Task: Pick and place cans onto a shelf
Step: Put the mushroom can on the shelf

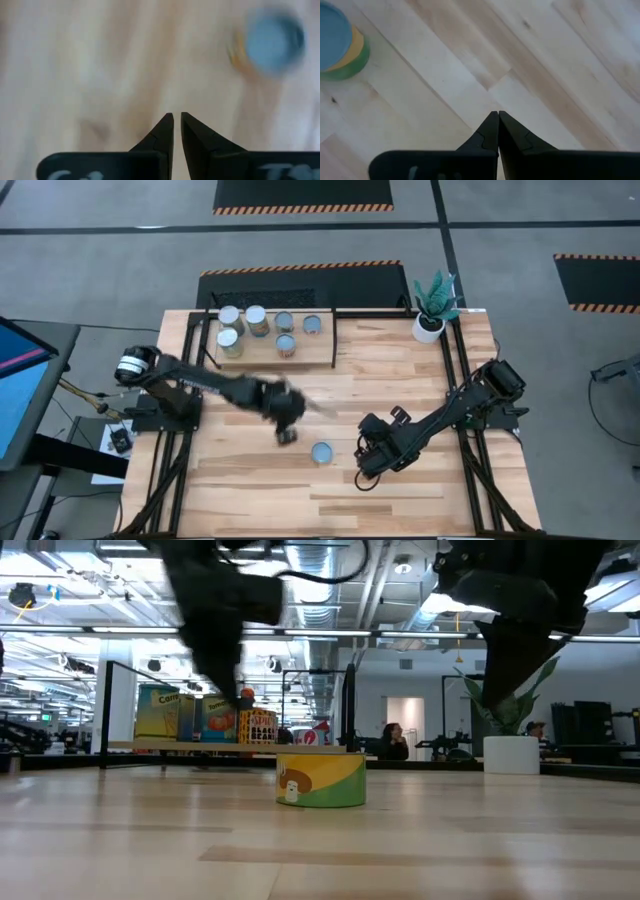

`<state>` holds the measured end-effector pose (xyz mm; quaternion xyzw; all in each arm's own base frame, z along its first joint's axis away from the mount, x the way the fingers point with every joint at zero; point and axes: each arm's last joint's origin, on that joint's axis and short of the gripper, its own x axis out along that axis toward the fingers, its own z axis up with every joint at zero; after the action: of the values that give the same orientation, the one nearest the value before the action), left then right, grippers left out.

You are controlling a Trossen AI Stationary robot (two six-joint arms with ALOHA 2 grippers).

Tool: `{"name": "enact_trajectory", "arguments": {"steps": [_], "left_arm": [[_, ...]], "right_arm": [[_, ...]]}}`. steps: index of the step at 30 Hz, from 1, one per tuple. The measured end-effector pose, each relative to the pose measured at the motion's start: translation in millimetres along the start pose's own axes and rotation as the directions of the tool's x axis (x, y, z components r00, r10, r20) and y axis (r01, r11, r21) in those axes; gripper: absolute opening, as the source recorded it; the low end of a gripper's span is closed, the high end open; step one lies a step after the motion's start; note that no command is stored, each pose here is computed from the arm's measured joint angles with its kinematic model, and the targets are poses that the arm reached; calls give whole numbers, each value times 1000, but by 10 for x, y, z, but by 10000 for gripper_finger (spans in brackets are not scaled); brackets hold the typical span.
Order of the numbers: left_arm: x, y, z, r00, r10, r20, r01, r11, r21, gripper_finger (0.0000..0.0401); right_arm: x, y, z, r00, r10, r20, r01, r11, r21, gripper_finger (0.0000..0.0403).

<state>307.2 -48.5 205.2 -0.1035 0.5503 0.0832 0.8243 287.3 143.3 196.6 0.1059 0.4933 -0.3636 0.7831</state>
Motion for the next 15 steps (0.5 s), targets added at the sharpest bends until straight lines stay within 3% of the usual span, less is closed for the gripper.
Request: {"name": "enact_trajectory", "arguments": {"steps": [5,9,12,15], "left_arm": [[47,-440,-478,995,-4,-104,19,989,150,23],[62,-674,-788,996,35,-86,-19,983,181,23],[63,-783,-998,995,97,-35,-89,979,183,23],[62,-868,-1179,988,146,45,-152,972,181,23]], "right_arm": [[23,-1,68,996,-16,85,14,1000,28,24],[94,35,242,986,20,163,-41,992,123,24],[149,105,428,970,110,217,-138,983,120,24],[171,197,592,939,251,237,-262,965,15,24]]}}
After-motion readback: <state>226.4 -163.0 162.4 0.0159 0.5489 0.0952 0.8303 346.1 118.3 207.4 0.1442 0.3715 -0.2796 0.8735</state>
